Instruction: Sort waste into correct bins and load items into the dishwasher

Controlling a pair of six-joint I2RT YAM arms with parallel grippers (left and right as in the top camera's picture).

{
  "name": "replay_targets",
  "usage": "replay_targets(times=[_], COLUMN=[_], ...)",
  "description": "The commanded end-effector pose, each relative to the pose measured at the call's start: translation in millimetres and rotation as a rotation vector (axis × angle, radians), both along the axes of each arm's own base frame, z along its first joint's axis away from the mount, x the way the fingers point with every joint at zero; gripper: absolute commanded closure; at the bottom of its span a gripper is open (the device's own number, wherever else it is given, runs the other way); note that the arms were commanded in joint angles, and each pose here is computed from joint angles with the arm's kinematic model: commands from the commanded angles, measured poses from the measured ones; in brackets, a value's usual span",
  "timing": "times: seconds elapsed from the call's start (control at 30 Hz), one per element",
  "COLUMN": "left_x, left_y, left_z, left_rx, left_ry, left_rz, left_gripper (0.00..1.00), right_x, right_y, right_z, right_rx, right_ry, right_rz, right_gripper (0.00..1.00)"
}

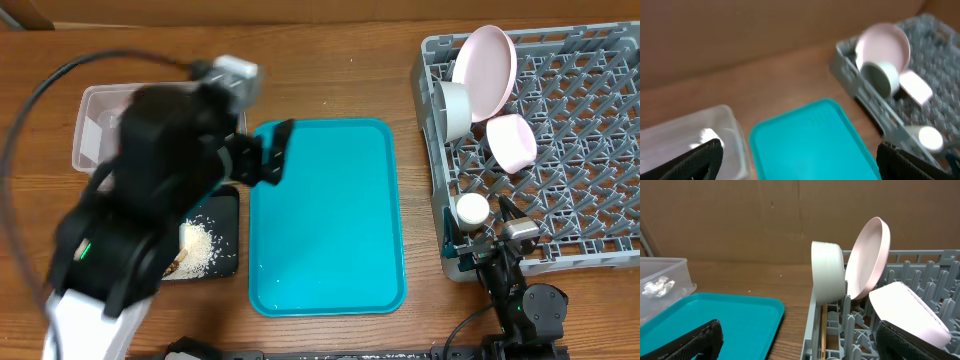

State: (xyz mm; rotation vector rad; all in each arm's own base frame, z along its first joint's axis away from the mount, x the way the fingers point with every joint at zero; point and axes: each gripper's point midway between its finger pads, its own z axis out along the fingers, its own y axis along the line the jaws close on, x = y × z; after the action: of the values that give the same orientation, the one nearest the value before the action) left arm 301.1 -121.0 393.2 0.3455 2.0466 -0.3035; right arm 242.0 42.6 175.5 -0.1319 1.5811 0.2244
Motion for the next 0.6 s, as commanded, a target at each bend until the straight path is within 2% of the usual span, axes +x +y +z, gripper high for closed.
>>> replay_targets(times=[0.0,0.23,0.57], left_x=[-13,-43,-63], left_y=[21,51,80], left_z=[-6,-36,-82], left_rx=[0.007,-0.044,-0.143], left_ry=[-0.053,-0.177,-0.37], left_rz=[0.033,0.095,0.202], left_gripper=[0.0,0.0,0.0], right_x=[0,0,0], right_y=[0,0,0], right_z=[-3,-3,-3], right_rx=[-0.004,-0.004,-0.004], right_ry=[-0.001,-0.001,-0.001], right_rz=[0.002,0.002,0.002], right_gripper=[0.0,0.0,0.0])
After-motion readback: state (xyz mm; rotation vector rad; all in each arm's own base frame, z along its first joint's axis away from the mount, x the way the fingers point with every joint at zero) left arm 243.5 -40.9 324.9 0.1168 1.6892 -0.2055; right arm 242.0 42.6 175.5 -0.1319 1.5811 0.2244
